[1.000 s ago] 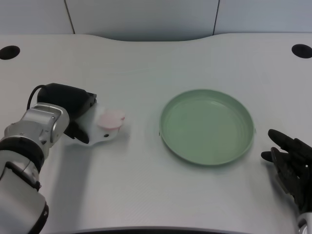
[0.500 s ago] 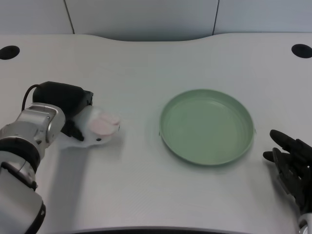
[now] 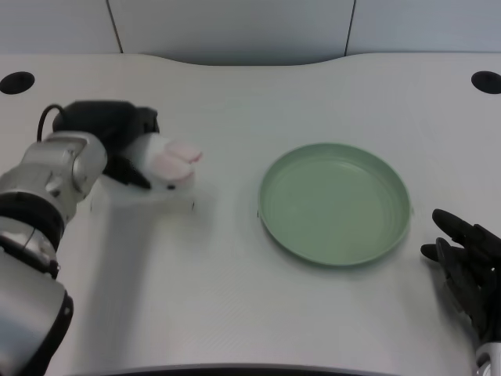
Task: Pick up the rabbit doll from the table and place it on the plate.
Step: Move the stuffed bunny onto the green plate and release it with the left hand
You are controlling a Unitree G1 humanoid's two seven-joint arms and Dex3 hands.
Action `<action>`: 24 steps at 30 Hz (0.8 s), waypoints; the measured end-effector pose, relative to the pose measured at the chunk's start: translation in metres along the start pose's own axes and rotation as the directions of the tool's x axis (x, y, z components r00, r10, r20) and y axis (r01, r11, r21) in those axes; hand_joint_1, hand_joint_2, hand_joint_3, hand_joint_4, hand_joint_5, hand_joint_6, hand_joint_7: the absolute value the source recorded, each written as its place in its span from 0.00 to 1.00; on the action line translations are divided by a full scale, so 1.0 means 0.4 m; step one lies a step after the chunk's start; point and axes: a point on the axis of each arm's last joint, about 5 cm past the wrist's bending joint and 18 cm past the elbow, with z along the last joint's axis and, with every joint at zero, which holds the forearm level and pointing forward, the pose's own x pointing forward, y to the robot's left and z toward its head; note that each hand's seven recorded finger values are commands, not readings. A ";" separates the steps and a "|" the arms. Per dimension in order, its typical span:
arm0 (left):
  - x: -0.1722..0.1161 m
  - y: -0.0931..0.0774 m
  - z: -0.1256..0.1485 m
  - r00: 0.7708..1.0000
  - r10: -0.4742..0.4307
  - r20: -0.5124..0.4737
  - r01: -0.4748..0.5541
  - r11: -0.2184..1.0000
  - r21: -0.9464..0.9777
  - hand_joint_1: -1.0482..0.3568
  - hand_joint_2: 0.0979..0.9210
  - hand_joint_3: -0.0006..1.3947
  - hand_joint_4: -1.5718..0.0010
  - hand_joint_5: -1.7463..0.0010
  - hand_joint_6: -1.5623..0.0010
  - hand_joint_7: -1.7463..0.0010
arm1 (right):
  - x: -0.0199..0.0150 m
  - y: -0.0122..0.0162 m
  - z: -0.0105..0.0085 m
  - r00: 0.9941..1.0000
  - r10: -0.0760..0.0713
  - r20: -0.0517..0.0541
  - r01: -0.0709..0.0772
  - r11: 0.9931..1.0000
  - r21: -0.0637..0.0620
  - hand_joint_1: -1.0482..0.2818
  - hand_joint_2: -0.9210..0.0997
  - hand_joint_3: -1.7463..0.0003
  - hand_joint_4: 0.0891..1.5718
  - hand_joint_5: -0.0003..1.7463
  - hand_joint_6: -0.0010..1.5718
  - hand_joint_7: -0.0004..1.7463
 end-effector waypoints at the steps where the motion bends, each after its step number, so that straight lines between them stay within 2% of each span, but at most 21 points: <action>1: 0.005 0.019 0.011 0.999 0.022 0.025 -0.022 1.000 -0.008 0.66 0.49 0.58 0.63 0.03 0.55 0.01 | 0.0008 0.0006 0.0004 1.000 0.007 0.000 -0.007 1.000 0.003 0.57 0.00 0.84 0.44 0.46 0.60 0.01; 2: 0.010 0.034 0.024 0.998 0.042 0.050 -0.042 0.999 -0.010 0.66 0.47 0.60 0.63 0.01 0.54 0.01 | 0.0015 0.0014 0.0007 1.000 0.014 0.000 -0.014 1.000 0.007 0.57 0.00 0.85 0.44 0.46 0.60 0.01; 4: 0.021 0.058 0.054 0.994 0.059 0.092 -0.057 0.998 -0.023 0.64 0.51 0.52 0.57 0.00 0.57 0.00 | 0.0009 0.0045 0.0003 1.000 0.017 -0.002 -0.017 1.000 0.009 0.58 0.00 0.85 0.43 0.46 0.60 0.01; 6: 0.029 0.068 0.087 0.989 0.063 0.136 -0.059 0.998 -0.035 0.62 0.58 0.46 0.59 0.04 0.59 0.08 | -0.0001 0.0092 0.0000 1.000 0.016 -0.003 -0.016 1.000 0.012 0.58 0.00 0.85 0.43 0.46 0.60 0.01; 9: 0.036 0.063 0.126 0.980 0.052 0.191 -0.045 0.998 -0.041 0.61 0.57 0.48 0.58 0.00 0.60 0.02 | -0.0008 0.0131 -0.0001 1.000 0.015 -0.004 -0.015 1.000 0.015 0.58 0.00 0.85 0.44 0.46 0.61 0.01; 10: 0.038 0.061 0.136 0.978 0.044 0.203 -0.036 0.999 -0.041 0.60 0.55 0.47 0.58 0.05 0.57 0.09 | -0.0009 0.0135 -0.0002 1.000 0.015 -0.004 -0.014 1.000 0.015 0.57 0.00 0.86 0.43 0.46 0.61 0.01; 12: 0.042 0.060 0.161 0.973 0.034 0.230 -0.027 0.999 -0.033 0.60 0.63 0.36 0.59 0.15 0.55 0.23 | -0.0009 0.0144 -0.0001 1.000 0.018 -0.003 -0.018 1.000 0.013 0.56 0.00 0.85 0.42 0.46 0.60 0.01; 13: 0.044 0.061 0.174 0.969 0.029 0.245 -0.023 0.999 -0.026 0.60 0.70 0.32 0.58 0.11 0.56 0.16 | -0.0009 0.0155 0.0002 1.000 0.023 -0.002 -0.023 1.000 0.012 0.55 0.00 0.83 0.41 0.47 0.60 0.01; 14: 0.046 0.062 0.188 0.965 0.027 0.260 -0.022 1.000 -0.021 0.59 0.73 0.30 0.58 0.09 0.57 0.13 | 0.0000 0.0169 0.0010 1.000 0.030 0.000 -0.030 1.000 0.010 0.54 0.00 0.83 0.41 0.47 0.60 0.01; 15: 0.048 0.061 0.201 0.962 0.025 0.274 -0.020 1.000 -0.020 0.60 0.74 0.30 0.56 0.04 0.57 0.05 | 0.0016 0.0197 0.0024 0.999 0.038 0.002 -0.038 0.999 0.011 0.55 0.00 0.84 0.41 0.48 0.61 0.01; 17: 0.049 0.053 0.224 0.955 0.017 0.298 -0.011 1.000 -0.020 0.61 0.72 0.31 0.51 0.01 0.55 0.01 | 0.0022 0.0271 0.0034 0.999 0.048 0.001 -0.048 0.999 0.020 0.54 0.00 0.84 0.40 0.48 0.61 0.01; 18: 0.050 0.048 0.236 0.952 0.010 0.307 -0.005 1.000 -0.016 0.62 0.71 0.31 0.49 0.00 0.54 0.01 | 0.0014 0.0315 0.0032 0.999 0.053 -0.002 -0.053 0.998 0.025 0.54 0.00 0.84 0.40 0.49 0.61 0.01; 20: 0.051 0.039 0.256 0.946 -0.004 0.324 0.007 1.000 -0.007 0.63 0.61 0.40 0.48 0.00 0.54 0.00 | -0.0001 0.0386 0.0025 0.998 0.059 -0.009 -0.058 0.998 0.029 0.54 0.00 0.84 0.40 0.49 0.61 0.01; 24: 0.051 0.022 0.297 0.932 -0.031 0.360 0.034 0.999 -0.003 0.61 0.50 0.52 0.46 0.00 0.54 0.00 | -0.0033 0.0491 0.0019 0.998 0.061 -0.013 -0.060 0.997 0.042 0.55 0.00 0.84 0.41 0.49 0.60 0.01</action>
